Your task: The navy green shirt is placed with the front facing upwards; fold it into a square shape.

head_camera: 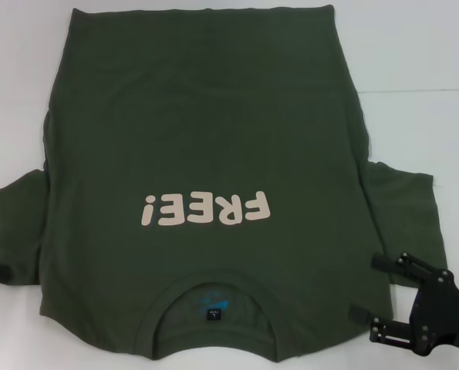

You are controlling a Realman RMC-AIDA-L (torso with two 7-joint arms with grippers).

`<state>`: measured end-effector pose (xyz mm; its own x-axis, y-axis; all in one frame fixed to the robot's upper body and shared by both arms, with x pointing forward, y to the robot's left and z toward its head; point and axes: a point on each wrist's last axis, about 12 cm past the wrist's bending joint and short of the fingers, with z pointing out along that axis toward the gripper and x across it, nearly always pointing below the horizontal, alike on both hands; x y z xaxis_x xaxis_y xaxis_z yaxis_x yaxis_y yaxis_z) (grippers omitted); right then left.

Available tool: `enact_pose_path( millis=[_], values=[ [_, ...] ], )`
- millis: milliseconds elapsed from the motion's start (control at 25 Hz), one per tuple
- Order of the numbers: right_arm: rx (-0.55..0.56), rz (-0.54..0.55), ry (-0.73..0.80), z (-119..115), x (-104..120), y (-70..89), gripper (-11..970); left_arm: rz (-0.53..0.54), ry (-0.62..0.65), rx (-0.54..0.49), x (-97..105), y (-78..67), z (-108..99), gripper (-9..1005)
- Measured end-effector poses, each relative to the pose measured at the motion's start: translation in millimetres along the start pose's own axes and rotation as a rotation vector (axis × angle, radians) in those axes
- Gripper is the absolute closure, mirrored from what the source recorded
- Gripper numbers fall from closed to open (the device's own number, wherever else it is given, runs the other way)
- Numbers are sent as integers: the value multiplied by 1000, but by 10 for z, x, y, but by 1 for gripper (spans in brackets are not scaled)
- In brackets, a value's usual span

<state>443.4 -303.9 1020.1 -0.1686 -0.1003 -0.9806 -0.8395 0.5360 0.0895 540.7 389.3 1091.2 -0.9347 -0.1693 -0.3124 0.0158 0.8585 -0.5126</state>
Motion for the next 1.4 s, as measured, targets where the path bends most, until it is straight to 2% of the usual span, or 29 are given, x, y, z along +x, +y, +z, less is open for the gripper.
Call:
enact_pose_path(
  millis=[280,760,1160,1400],
  values=[
    [12,0,-6,-11,-6,-14,31,20,-34,-36,-68,29,-137,994],
    [21,1,-11,-18,-10,-22,32,-3,-162,-90,-223,173,-473,993],
    [18,-1,-14,-7,-19,-25,32,13,-255,-123,-428,144,-713,993],
    [18,-1,-14,0,-19,-26,32,22,-245,-87,-501,45,-716,993]
  ],
)
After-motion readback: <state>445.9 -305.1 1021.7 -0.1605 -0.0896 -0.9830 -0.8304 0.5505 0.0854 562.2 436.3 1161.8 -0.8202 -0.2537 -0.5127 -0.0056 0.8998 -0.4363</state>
